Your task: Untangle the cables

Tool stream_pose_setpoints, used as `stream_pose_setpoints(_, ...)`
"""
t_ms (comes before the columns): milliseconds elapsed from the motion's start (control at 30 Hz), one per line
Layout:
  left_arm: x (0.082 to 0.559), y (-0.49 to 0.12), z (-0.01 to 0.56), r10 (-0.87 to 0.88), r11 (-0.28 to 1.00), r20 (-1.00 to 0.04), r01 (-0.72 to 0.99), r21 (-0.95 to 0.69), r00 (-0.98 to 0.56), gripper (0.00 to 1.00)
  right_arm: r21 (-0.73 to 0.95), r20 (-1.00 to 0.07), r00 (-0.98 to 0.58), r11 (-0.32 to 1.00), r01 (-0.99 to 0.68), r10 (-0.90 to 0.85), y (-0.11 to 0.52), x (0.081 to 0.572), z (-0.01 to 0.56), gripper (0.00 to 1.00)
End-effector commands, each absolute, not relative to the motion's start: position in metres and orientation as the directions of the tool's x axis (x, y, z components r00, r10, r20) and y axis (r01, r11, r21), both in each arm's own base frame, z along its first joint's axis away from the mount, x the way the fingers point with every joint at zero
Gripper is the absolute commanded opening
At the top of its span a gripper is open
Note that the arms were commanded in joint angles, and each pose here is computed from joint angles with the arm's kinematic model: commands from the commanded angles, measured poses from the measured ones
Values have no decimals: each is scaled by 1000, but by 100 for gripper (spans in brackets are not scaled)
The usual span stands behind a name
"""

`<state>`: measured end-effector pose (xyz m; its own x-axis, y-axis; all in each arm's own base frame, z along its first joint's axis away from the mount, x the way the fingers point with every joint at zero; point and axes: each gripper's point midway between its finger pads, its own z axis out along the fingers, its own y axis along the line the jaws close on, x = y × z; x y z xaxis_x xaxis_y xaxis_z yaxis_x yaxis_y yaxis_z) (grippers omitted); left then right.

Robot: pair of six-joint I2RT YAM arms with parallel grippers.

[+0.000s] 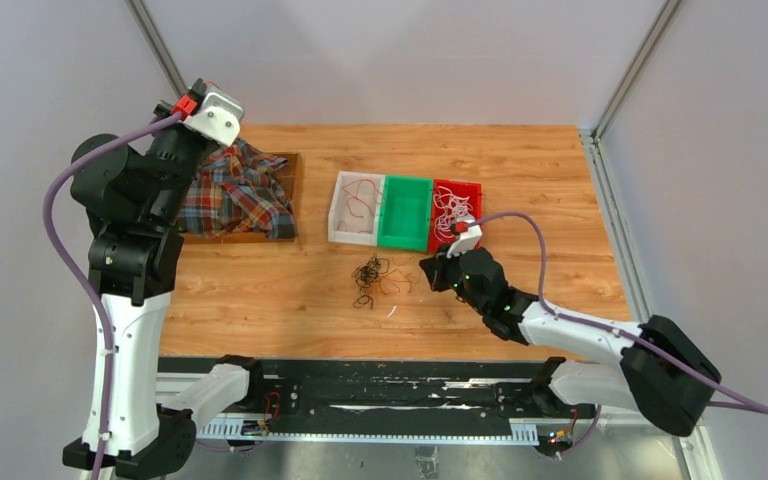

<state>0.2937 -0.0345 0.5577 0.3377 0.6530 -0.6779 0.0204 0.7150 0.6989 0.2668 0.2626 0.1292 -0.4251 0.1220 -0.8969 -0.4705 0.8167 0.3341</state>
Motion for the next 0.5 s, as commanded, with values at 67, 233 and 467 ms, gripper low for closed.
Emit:
stream_pose_setpoints(67,269,-42,595,587,756,-656,-31,654,474,0,339,-895,-412,862,-376,173,228,260,131,1)
stream_pose_setpoints(233,256,-90,544,520,654,-699,297,696,491,0,287,-934,-352,727,-623,67,268,246,176,26)
stream_pose_setpoints(467,228,-126,488,449,496,-753,567,657,481,0,156,-987,-114,530,-834,111,310,241,301,61)
